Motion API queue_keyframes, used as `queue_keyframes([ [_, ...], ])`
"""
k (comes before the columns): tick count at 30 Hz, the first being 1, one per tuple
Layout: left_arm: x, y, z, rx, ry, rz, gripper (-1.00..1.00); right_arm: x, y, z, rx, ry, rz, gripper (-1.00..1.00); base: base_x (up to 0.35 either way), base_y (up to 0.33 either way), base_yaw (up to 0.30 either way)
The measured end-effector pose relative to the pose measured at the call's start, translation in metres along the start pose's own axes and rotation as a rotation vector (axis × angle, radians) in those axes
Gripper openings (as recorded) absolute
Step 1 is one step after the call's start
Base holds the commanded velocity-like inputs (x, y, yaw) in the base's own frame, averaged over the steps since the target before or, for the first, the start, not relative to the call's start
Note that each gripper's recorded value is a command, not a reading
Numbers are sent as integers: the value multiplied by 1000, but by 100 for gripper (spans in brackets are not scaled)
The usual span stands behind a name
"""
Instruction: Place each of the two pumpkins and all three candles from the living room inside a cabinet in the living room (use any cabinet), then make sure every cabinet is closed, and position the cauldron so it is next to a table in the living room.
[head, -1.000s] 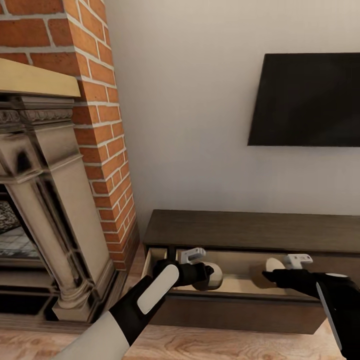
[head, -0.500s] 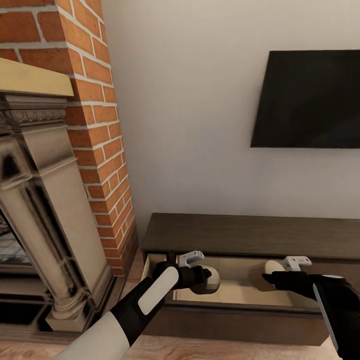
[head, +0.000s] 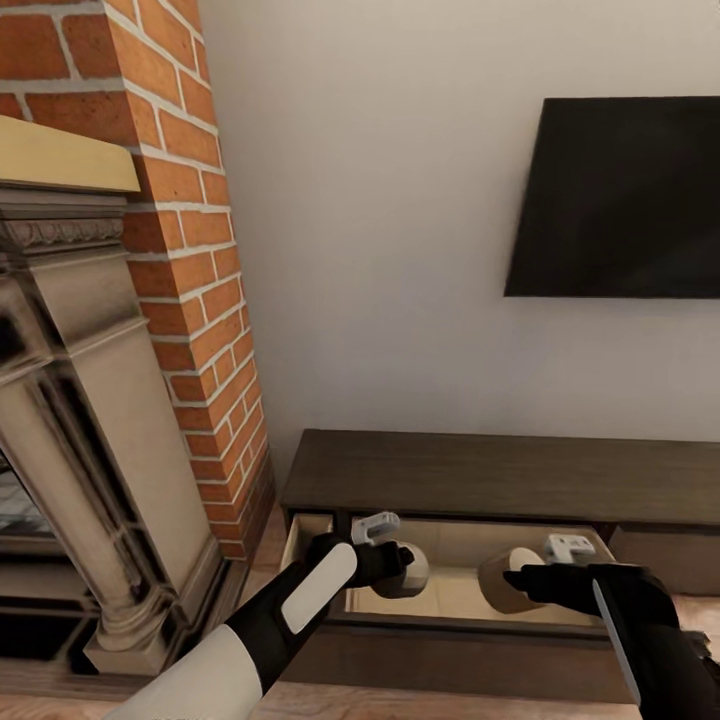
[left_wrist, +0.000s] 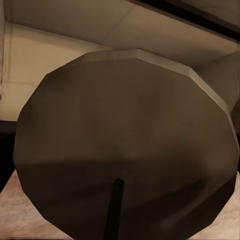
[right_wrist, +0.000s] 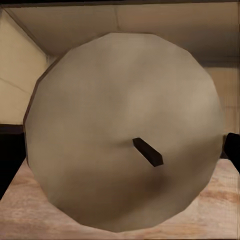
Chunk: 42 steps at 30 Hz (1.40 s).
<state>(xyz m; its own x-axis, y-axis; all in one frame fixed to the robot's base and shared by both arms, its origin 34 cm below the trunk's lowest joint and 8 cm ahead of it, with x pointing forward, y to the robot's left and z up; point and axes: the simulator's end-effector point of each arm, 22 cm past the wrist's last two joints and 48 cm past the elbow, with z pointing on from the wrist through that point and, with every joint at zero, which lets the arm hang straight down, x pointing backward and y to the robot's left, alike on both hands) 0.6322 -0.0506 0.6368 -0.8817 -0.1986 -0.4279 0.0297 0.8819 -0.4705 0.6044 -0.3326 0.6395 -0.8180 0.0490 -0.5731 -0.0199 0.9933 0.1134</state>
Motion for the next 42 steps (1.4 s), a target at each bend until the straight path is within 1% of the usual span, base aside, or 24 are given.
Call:
queue_keyframes([
  [3,2,5,3,-12,5,-3,-100,0,7,4,-2,-4,-1,-100,4,0,-100],
  [5,3,6,3,-15,8,-5,-100,-2,15,6,-12,-19,-16,-100,2,0,-174],
  [7,2,6,3,-13,7,-7,-100,-5,18,7,-8,-35,-37,-100,1,0,-103],
  [8,2,5,3,-12,6,-6,-100,-6,20,7,-14,-39,-37,-100,1,0,-73],
  [15,0,3,2,-6,2,-5,-100,-9,22,8,-13,-54,-48,-100,13,-11,-28],
  [18,0,3,2,-6,1,-4,-100,-10,23,8,-14,-56,-49,-100,153,-149,-4],
  [23,0,4,2,-8,0,-3,-100,-10,23,8,-12,-56,-52,-100,208,-207,-1],
  [26,0,9,2,-18,0,-3,-100,-9,22,9,-9,-54,-54,-100,128,-128,0],
  [31,0,10,2,-20,1,-4,-100,-4,23,12,-14,-40,-49,-100,37,-60,0],
  [40,3,11,2,-28,14,3,-100,2,24,16,-16,-23,-51,-100,5,-260,0],
  [42,3,13,2,-31,16,3,-100,4,23,17,-11,-18,-56,-100,0,-59,0],
])
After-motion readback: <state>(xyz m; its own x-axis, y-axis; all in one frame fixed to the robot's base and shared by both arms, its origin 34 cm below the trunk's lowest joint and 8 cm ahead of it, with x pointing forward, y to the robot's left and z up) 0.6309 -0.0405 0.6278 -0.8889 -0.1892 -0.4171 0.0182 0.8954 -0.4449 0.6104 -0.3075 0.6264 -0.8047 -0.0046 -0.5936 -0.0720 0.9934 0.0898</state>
